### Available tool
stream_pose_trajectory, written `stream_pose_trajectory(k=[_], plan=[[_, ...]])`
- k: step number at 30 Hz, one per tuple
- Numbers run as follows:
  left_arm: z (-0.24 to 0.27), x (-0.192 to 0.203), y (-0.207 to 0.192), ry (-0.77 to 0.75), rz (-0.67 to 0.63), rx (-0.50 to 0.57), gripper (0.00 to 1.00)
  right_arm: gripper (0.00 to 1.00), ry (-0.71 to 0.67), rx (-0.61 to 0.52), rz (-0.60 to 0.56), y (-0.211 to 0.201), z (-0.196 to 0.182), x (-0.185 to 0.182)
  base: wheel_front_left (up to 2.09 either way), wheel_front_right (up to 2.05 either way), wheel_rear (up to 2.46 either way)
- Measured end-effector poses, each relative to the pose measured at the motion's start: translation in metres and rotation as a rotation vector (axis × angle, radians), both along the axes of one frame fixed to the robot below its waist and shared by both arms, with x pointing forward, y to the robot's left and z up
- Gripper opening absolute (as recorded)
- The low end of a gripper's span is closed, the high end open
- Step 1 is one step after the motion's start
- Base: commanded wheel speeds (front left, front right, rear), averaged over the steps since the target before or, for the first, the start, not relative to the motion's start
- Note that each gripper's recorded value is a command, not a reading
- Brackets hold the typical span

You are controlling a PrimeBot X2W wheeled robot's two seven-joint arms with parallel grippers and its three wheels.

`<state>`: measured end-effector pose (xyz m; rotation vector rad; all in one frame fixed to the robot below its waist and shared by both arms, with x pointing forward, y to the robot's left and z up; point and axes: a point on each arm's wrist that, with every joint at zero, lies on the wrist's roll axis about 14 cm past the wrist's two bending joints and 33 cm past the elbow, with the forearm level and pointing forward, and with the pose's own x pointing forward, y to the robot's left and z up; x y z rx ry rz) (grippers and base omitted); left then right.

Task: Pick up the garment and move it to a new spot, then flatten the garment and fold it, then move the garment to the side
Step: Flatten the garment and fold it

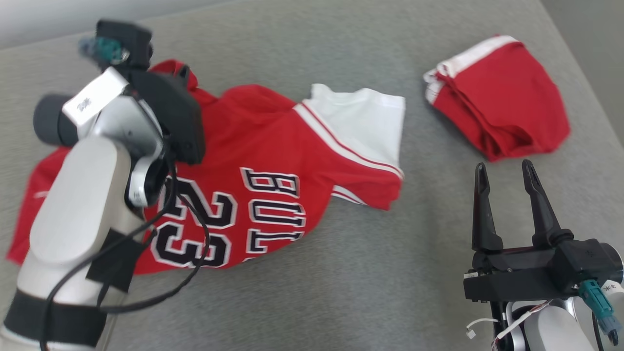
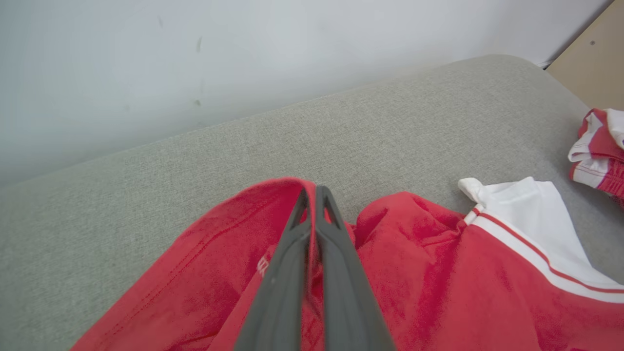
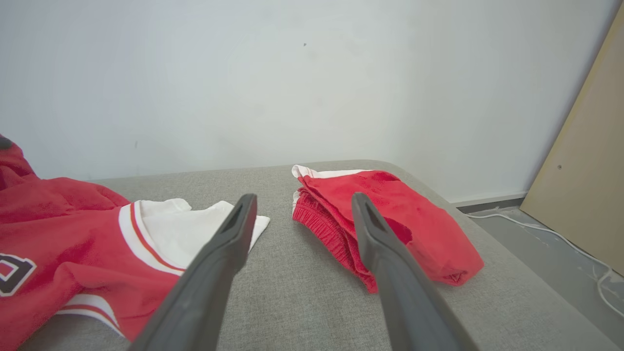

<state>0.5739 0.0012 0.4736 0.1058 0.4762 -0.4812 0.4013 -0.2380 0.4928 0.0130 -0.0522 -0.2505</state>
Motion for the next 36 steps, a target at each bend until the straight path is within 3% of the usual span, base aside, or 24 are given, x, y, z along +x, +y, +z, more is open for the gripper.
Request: stream_pose_trajectory(k=[10,15,19,29,30,31,32,36], plan=[[0.007,-0.037,0.071,-0.018,0.175,-0.106,0.00,1.00,-0.009,0.015,0.098,0.028,-0.001,0.012,0.00,0.00,0.00],[0.001,-0.081,0.117,-0.008,0.252,-0.154,0.00,1.00,-0.053,0.028,0.154,0.047,0.013,0.016,0.00,0.00,0.00],[-0.019,-0.129,0.165,0.028,0.330,-0.091,0.00,1.00,-0.066,0.035,0.182,0.057,0.019,0.009,0.00,0.00,0.00],[-0.044,-0.195,0.203,0.087,0.481,-0.096,0.00,1.00,-0.089,0.044,0.240,0.076,0.030,0.008,0.00,0.00,0.00],[-0.046,-0.198,0.206,0.093,0.491,-0.094,0.46,1.00,-0.091,0.044,0.244,0.078,0.031,0.009,0.00,0.00,0.00],[-0.047,-0.200,0.209,0.092,0.503,-0.088,0.46,1.00,-0.095,0.044,0.250,0.080,0.032,0.009,0.00,0.00,0.00],[-0.047,-0.200,0.210,0.088,0.508,-0.090,1.00,1.00,-0.096,0.044,0.252,0.080,0.033,0.010,0.00,0.00,0.00],[-0.041,-0.197,0.213,0.062,0.524,-0.092,1.00,1.00,-0.089,0.047,0.259,0.083,0.032,0.011,0.00,0.00,0.00]])
